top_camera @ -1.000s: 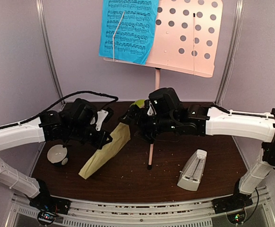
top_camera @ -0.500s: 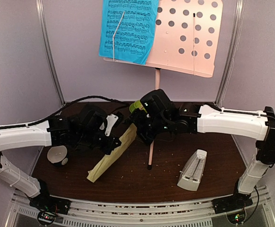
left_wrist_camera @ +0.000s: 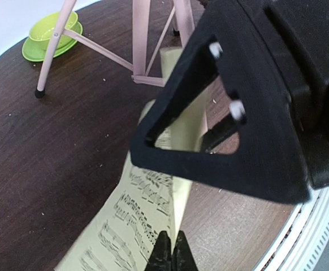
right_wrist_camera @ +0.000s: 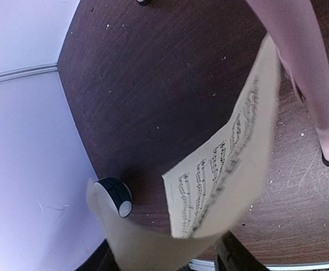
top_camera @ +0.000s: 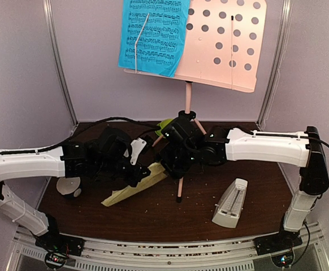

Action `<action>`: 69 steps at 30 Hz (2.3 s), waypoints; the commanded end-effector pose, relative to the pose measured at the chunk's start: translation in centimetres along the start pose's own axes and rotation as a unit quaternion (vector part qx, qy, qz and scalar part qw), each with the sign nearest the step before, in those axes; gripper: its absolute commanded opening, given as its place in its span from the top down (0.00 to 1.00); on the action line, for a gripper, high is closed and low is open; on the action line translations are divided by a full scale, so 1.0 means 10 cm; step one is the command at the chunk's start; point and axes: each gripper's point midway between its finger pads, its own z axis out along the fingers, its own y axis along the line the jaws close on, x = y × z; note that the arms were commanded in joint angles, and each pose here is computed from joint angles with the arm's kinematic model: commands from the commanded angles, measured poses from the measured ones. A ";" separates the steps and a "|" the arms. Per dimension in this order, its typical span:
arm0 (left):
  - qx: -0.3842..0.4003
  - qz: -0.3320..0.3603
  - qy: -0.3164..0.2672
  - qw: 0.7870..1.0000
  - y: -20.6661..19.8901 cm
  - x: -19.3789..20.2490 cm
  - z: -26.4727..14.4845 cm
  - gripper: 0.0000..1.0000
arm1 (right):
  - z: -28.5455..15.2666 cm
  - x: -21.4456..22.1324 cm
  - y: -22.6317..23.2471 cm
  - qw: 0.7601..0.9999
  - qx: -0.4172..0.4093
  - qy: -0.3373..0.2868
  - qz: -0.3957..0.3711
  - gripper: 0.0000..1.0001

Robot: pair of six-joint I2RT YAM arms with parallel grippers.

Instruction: Set up the instrument practice props

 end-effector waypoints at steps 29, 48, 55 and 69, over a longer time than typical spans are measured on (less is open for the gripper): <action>0.015 0.061 0.009 0.998 -0.12 0.10 0.22 1.00 | -0.21 -0.19 -0.17 0.999 0.034 -0.033 0.020 0.66; 0.091 0.009 -0.065 0.994 -0.13 -0.15 -0.33 0.35 | -0.55 -0.34 -0.47 0.989 -0.047 -0.028 -0.135 1.00; 0.091 -0.026 -0.090 0.991 0.21 -0.29 -0.48 0.17 | -0.93 -0.30 -0.05 0.931 -0.122 -0.046 -0.342 1.00; 0.131 0.059 -0.155 0.977 0.08 -0.62 -0.95 0.13 | -1.93 0.36 0.17 0.694 -0.293 0.004 -0.657 1.00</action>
